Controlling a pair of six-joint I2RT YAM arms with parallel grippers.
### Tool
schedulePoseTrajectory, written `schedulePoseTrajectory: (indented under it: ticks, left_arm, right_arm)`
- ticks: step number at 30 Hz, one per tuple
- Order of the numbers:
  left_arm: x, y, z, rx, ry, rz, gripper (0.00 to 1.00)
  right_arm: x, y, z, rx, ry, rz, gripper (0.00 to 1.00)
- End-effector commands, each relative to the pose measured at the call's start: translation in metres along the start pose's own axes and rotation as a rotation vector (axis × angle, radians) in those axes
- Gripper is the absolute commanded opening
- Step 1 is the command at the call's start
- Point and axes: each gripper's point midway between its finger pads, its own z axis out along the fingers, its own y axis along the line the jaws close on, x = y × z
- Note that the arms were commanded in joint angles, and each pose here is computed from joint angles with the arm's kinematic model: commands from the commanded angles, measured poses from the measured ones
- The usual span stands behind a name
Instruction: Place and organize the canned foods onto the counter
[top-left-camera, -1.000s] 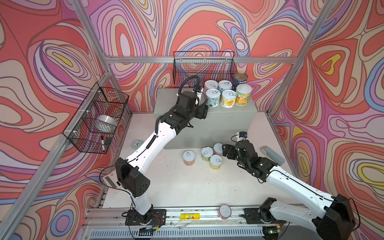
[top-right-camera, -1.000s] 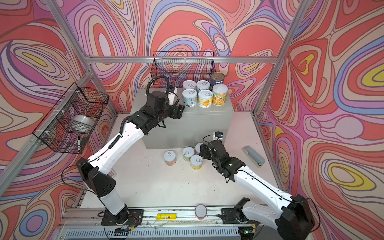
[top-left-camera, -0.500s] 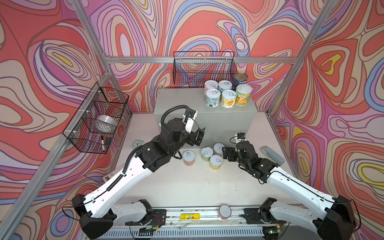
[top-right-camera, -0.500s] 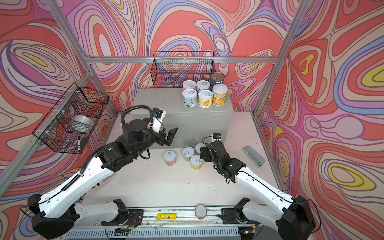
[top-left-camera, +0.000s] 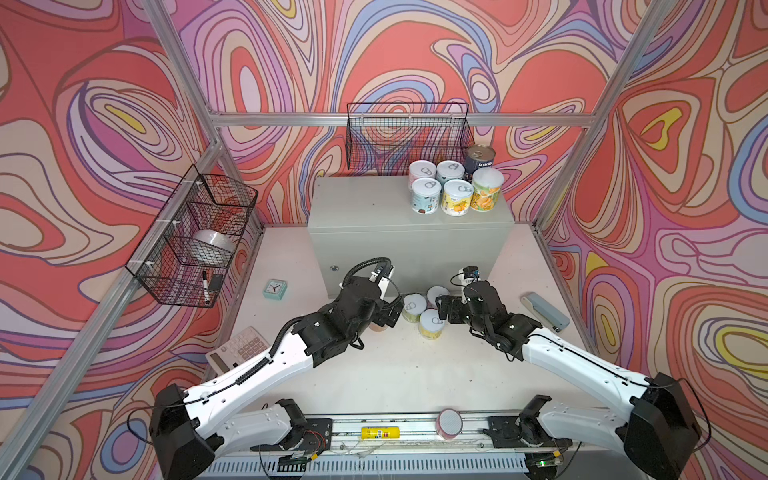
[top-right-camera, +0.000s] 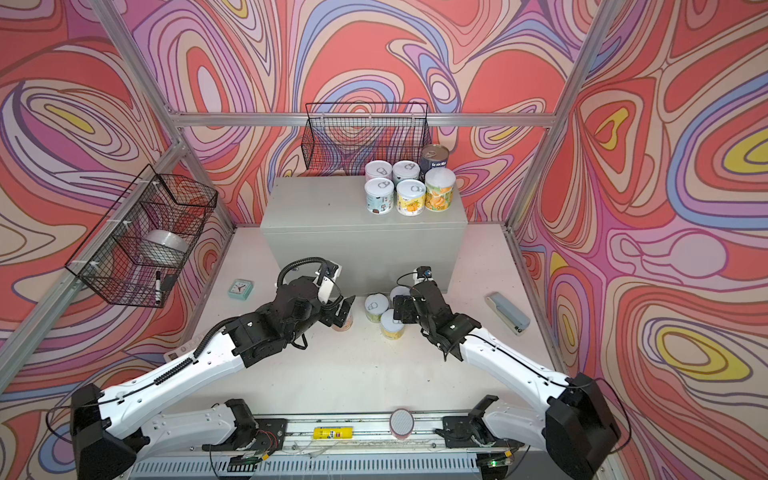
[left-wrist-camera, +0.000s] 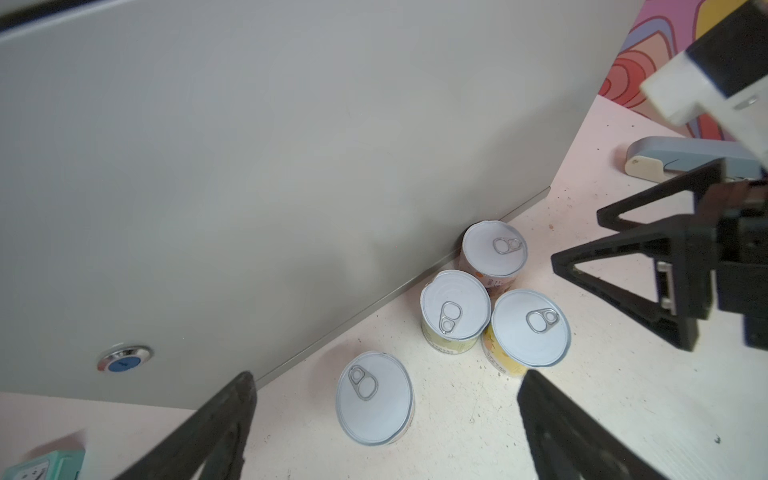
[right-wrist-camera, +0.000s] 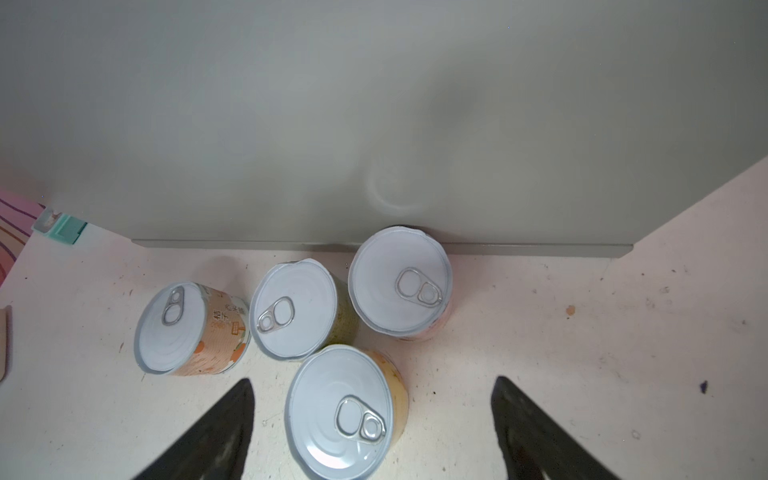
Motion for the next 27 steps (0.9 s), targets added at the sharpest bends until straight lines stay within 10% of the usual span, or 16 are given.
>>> schedulePoseTrajectory:
  ticks: [1, 27]
  left_arm:
    - [0.004, 0.009, -0.008, -0.026, -0.029, -0.103, 1.0]
    - [0.146, 0.023, 0.032, -0.098, -0.029, -0.25, 1.0]
  right_arm:
    - [0.018, -0.009, 0.01, 0.022, 0.038, 0.051, 0.92]
    - [0.055, 0.0, 0.01, -0.114, 0.076, 0.1, 0.94]
